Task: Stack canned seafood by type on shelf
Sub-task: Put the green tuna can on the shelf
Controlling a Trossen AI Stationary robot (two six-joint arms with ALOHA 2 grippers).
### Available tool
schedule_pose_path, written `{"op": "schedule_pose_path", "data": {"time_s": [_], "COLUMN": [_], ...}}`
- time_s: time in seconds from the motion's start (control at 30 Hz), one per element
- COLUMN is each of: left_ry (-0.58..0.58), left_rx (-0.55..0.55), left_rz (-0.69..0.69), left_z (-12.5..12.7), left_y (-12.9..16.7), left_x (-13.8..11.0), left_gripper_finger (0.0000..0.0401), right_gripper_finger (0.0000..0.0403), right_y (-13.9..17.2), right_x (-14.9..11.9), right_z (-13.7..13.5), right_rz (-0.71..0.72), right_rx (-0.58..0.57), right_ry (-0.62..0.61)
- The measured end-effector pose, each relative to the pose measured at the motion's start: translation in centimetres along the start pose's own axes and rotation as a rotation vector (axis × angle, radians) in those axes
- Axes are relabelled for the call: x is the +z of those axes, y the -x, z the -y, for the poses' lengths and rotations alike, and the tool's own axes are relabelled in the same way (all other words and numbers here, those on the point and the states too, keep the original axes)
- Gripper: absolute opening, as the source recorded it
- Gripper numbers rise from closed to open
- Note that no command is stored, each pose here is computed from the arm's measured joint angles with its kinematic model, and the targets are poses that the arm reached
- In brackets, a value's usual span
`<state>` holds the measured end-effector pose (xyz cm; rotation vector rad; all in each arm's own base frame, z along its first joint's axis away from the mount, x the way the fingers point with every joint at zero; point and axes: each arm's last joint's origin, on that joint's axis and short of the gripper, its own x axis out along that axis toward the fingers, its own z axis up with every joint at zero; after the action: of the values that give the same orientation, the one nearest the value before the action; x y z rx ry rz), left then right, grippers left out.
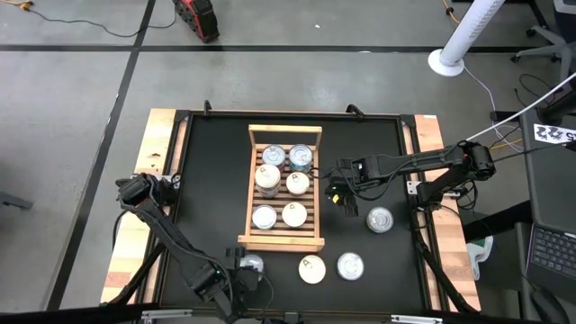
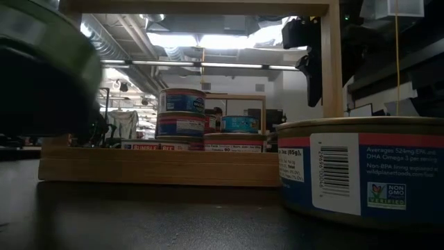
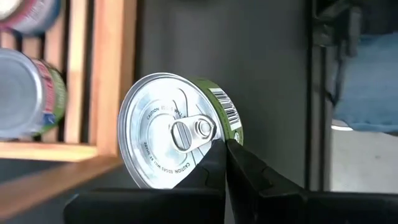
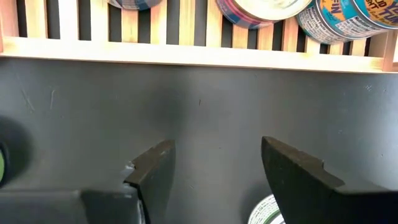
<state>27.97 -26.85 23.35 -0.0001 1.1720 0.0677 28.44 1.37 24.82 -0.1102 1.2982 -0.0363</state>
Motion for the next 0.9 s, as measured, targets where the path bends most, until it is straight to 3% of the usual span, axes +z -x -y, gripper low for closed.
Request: {"op": "schedule_pose_path", "data": {"time_s": [0.9], "left_ry": [-0.075], "left_rx": [0.109], "left_rz": [0.017], "left_z": [-5.4], "left_y": [-2.0], "left_x": [4.4], "left_gripper_finger": [0.0], "right_gripper_finger": [0.0237], "right_y": [0.0], "right_x": [0.0], "right_z": [0.0], "right_rz": [0.001], "right_rx": [0.0], "right_ry": [0.0]}}
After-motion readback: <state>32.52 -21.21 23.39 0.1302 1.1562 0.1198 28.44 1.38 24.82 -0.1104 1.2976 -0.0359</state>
